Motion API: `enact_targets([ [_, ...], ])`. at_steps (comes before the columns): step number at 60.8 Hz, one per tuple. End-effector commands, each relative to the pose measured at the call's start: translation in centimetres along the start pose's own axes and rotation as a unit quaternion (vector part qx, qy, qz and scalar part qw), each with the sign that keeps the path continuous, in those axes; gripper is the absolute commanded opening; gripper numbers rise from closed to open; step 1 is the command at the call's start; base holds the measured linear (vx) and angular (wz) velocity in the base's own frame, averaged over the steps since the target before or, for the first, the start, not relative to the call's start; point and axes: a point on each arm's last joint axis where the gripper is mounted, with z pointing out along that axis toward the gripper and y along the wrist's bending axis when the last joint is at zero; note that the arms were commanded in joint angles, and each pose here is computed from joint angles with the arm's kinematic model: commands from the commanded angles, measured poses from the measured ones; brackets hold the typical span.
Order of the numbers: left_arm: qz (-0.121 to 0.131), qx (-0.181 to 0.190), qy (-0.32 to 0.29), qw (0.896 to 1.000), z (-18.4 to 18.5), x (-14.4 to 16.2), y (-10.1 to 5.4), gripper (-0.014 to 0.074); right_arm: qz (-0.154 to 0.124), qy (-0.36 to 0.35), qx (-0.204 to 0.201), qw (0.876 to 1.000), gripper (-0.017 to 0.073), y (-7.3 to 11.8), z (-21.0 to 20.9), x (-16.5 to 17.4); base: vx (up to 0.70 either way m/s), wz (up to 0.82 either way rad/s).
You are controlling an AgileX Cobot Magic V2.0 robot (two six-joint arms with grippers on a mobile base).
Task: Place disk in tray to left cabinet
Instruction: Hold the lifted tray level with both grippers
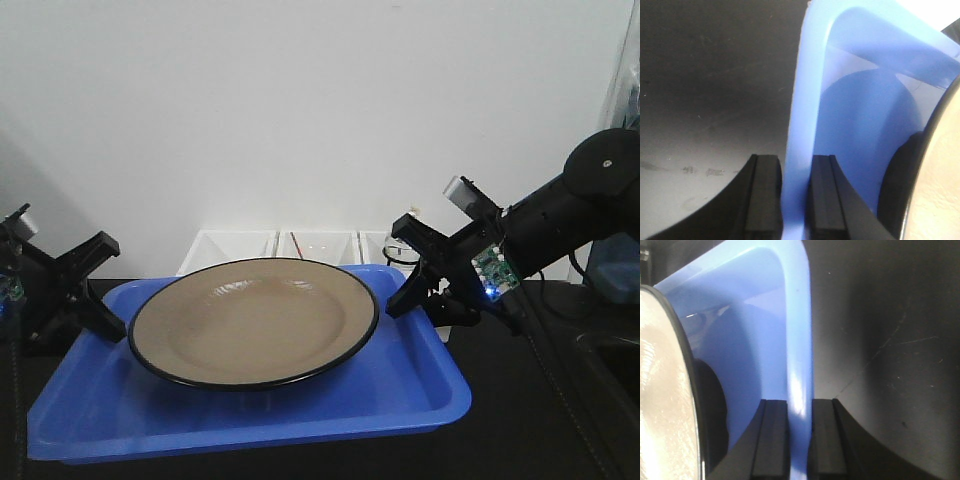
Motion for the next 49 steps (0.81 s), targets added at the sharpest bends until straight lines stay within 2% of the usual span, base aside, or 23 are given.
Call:
enact_targets([
  [1, 0.014, 0.078, -0.027, 0.997, -2.3, 0.9, -3.0, -0.0001, -0.030, -0.003, -0.060, 0.998, -0.0004, 3.6, -2.5, 1.5, 0.00, 0.00],
  [12, 0.018, 0.077, -0.025, 0.997, -2.3, 1.0, -3.0, -0.0001, -0.060, 0.004, -0.041, 0.997, -0.0004, 4.8, -1.3, 2.5, 0.00, 0.00],
  [30, 0.020, 0.078, -0.032, 0.996, -2.3, 0.8, -3.0, -0.0001, -0.061, 0.006, -0.042, 0.997, -0.0004, 4.9, -1.2, 2.6, 0.00, 0.00],
  [39, 0.037, 0.080, -0.042, 0.995, -2.4, 0.7, -3.1, -0.0001, -0.071, 0.005, -0.041, 0.997, -0.0004, 4.9, -1.2, 2.6, 0.00, 0.00],
  [49, 0.037, 0.080, -0.041, 0.995, -2.4, 0.7, -3.1, -0.0001, -0.072, 0.005, -0.040, 0.997, -0.0004, 4.9, -1.2, 2.6, 0.00, 0.00],
])
